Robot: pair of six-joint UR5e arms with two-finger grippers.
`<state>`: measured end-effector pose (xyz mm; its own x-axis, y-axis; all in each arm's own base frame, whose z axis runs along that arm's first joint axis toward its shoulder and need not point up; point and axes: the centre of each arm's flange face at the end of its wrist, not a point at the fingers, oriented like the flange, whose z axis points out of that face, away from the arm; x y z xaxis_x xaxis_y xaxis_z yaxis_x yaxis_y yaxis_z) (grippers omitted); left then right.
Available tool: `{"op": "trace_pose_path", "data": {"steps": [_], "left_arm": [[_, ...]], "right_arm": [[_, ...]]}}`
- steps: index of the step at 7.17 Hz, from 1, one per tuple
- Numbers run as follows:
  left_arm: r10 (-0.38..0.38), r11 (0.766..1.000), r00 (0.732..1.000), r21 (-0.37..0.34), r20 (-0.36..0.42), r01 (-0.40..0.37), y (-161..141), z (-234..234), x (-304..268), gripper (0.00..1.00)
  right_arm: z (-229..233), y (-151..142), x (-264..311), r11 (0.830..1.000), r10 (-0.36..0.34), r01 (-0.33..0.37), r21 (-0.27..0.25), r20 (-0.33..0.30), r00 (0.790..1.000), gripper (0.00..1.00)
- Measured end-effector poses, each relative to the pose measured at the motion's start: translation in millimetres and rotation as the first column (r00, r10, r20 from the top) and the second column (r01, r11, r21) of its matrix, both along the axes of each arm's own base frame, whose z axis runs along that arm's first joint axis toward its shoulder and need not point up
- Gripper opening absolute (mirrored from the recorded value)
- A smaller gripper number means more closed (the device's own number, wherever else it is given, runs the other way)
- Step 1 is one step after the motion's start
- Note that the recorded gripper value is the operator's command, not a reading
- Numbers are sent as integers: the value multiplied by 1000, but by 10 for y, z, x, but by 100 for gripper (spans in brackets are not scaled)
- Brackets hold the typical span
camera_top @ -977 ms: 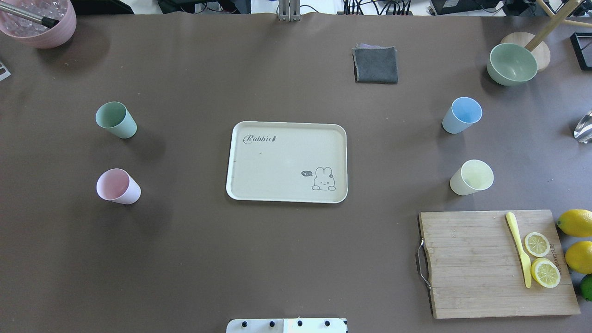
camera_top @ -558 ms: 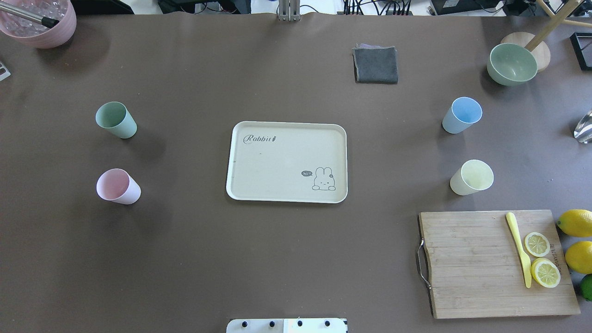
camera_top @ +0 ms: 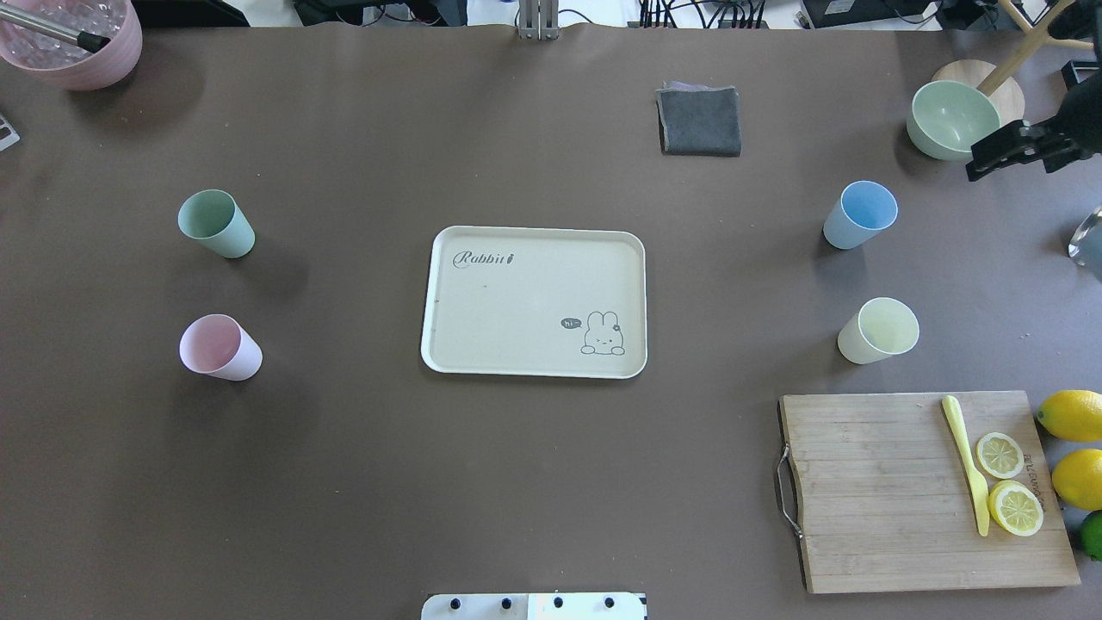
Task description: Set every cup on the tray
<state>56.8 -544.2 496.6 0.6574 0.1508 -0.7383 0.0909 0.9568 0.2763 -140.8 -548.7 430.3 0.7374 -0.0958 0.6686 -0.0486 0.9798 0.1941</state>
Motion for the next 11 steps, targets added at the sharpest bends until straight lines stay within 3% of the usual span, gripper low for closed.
{"op": "trace_pose_path", "data": {"steps": [3,5,6,8,11], "left_arm": [[19,997,996,-69,-82,-25,-315,-105,1132,94],[31,998,996,-54,-81,-35,-420,-13,1599,80],[45,997,996,-52,-78,-49,-398,-5,1781,64],[76,996,994,-47,-79,-80,-319,-10,2024,0],[83,996,994,-38,-70,-85,-287,-28,2112,0]], "right_arm": [[-95,-103,-357,1000,-2,2,5,2,1000,100],[-103,-104,-385,1000,-4,4,15,7,1000,100],[-103,-104,-387,1000,-5,5,17,8,1000,100],[-97,-105,-390,1000,-5,5,17,7,1000,100],[-82,-108,-392,1000,-5,5,15,5,1000,100]]}}
